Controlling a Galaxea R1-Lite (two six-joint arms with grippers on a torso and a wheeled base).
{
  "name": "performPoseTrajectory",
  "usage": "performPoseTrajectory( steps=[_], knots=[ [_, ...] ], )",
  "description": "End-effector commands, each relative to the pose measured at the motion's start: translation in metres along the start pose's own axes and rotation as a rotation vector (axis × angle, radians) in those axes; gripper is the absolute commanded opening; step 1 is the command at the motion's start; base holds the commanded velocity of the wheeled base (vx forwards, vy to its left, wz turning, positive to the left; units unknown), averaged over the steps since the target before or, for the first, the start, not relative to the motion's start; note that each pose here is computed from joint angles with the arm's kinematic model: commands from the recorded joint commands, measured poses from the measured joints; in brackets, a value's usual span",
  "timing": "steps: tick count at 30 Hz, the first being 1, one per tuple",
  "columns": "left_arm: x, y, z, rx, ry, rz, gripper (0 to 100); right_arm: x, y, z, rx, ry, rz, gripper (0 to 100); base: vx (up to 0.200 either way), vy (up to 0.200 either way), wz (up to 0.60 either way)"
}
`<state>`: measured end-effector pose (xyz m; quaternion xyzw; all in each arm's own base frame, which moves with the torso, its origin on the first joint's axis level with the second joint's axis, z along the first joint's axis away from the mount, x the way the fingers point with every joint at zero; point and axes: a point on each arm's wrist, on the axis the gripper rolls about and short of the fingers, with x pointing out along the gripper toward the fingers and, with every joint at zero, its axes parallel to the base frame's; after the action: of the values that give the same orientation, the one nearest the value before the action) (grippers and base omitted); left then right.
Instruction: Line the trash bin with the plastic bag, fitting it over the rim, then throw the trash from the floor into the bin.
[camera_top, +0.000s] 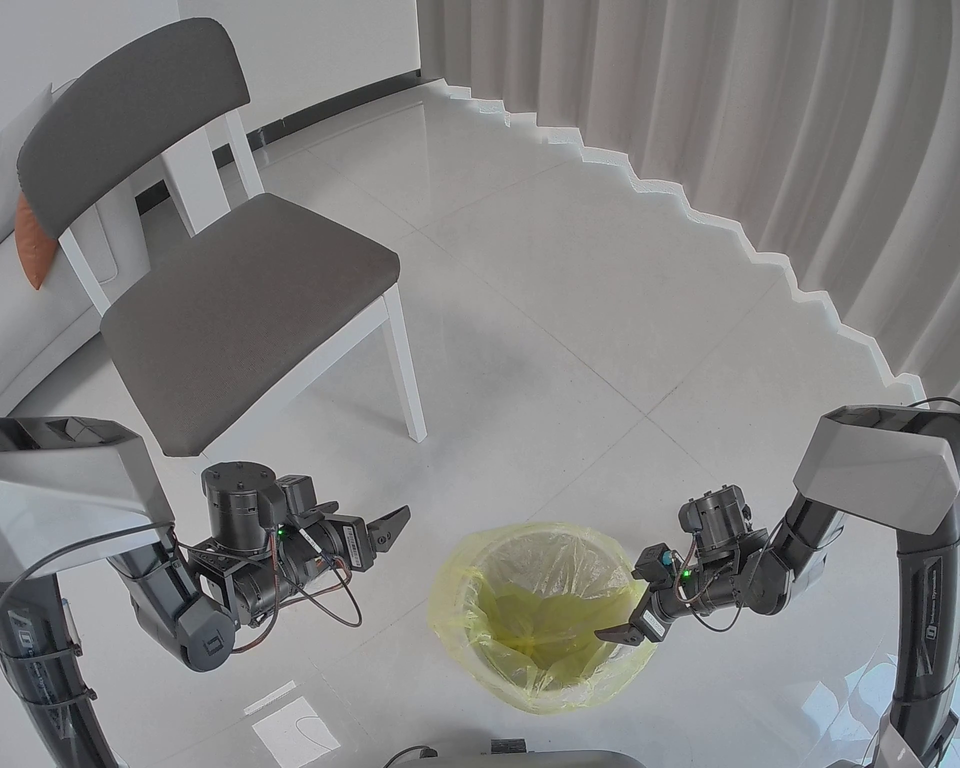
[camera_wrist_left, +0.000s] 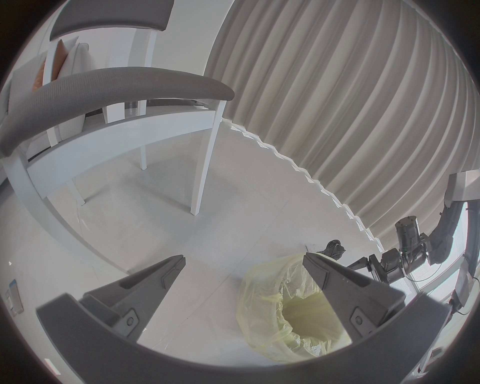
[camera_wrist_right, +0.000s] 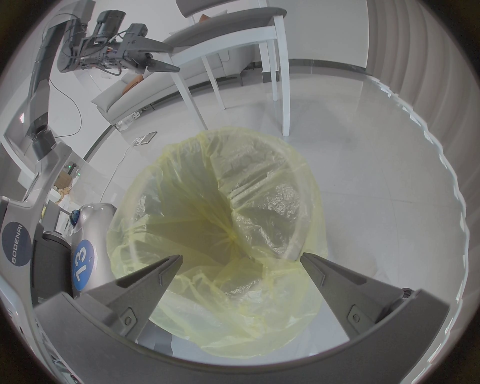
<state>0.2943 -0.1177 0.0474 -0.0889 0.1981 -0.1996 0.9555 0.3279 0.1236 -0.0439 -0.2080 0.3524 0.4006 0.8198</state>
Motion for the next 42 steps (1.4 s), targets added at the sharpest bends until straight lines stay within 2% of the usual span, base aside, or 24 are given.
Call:
performPoseTrajectory(
  steps=[1,10,18,22,25,28,31,35,39,42],
  knots=[
    [0.005,0.004,-0.009,-0.002,0.008,0.005,100,0.013,-0.005,0.000,0.006,0.011,0.007,100,0.000,0.000,0.00],
    [0.006,0.006,-0.011,-0.001,-0.008,0.007,100,0.005,-0.007,0.000,0.010,0.017,0.000,100,0.000,0.000,0.00],
    [-0.006,-0.001,0.005,0.007,-0.058,-0.012,100,-0.030,-0.003,0.011,0.002,-0.020,-0.029,100,0.000,0.000,0.00],
    [-0.014,-0.003,0.007,0.009,-0.064,-0.028,100,-0.042,-0.005,0.013,0.005,-0.037,-0.073,100,0.000,0.000,0.00],
    [-0.018,-0.005,0.011,0.010,-0.079,-0.031,100,-0.050,-0.005,0.022,-0.016,-0.055,-0.153,100,0.000,0.000,0.00],
    [-0.026,-0.004,0.018,0.013,-0.102,-0.032,100,-0.055,0.012,0.039,-0.075,-0.090,-0.177,100,0.000,0.000,0.00],
    [-0.034,-0.006,0.026,0.014,-0.127,-0.037,100,-0.054,0.032,0.055,-0.127,-0.127,-0.149,100,0.000,0.000,0.00],
    [-0.039,-0.008,0.024,0.028,-0.116,-0.027,100,-0.037,0.062,0.067,-0.190,-0.134,-0.071,100,0.000,0.000,0.00],
    [-0.041,-0.008,0.020,0.046,-0.105,-0.023,100,-0.020,0.073,0.067,-0.196,-0.119,-0.033,100,0.000,0.000,0.00],
    [-0.046,-0.007,0.019,0.047,-0.104,-0.004,100,0.011,0.088,0.059,-0.164,-0.072,0.036,100,0.000,0.000,0.00]
  ],
)
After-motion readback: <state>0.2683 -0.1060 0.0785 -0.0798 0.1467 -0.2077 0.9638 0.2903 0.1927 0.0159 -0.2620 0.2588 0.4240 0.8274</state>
